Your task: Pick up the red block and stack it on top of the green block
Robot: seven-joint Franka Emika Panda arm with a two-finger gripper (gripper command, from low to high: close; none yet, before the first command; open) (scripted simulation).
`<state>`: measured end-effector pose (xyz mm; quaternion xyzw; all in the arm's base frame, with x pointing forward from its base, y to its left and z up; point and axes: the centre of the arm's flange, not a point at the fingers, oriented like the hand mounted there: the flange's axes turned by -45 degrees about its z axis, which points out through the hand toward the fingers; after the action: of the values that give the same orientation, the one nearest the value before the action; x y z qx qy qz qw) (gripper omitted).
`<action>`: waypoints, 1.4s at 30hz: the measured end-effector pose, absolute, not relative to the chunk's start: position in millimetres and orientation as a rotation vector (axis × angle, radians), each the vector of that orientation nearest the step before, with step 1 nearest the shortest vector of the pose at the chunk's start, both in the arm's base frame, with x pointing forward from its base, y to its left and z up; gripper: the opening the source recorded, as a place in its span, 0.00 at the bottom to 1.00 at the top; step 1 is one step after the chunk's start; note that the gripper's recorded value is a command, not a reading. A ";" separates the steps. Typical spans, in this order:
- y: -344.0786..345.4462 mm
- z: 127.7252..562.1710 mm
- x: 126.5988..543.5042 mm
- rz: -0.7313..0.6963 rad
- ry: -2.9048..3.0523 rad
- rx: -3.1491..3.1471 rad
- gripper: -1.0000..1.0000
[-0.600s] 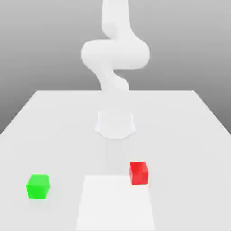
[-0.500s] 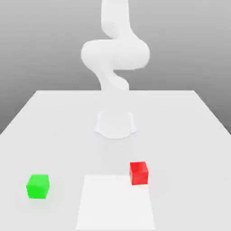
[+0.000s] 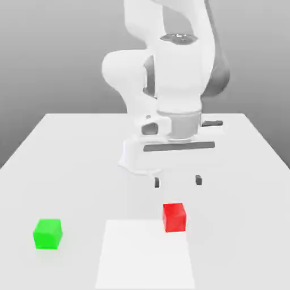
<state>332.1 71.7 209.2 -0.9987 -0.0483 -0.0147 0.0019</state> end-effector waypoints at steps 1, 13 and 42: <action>72.6 193.7 327.7 -0.023 -0.156 -3.136 0.50; 73.4 146.0 320.5 -0.001 -0.160 -3.137 0.00; -224.3 245.0 360.1 0.001 0.153 -3.137 0.00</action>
<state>360.1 -224.3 245.0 -0.9988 0.0486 0.0004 0.0003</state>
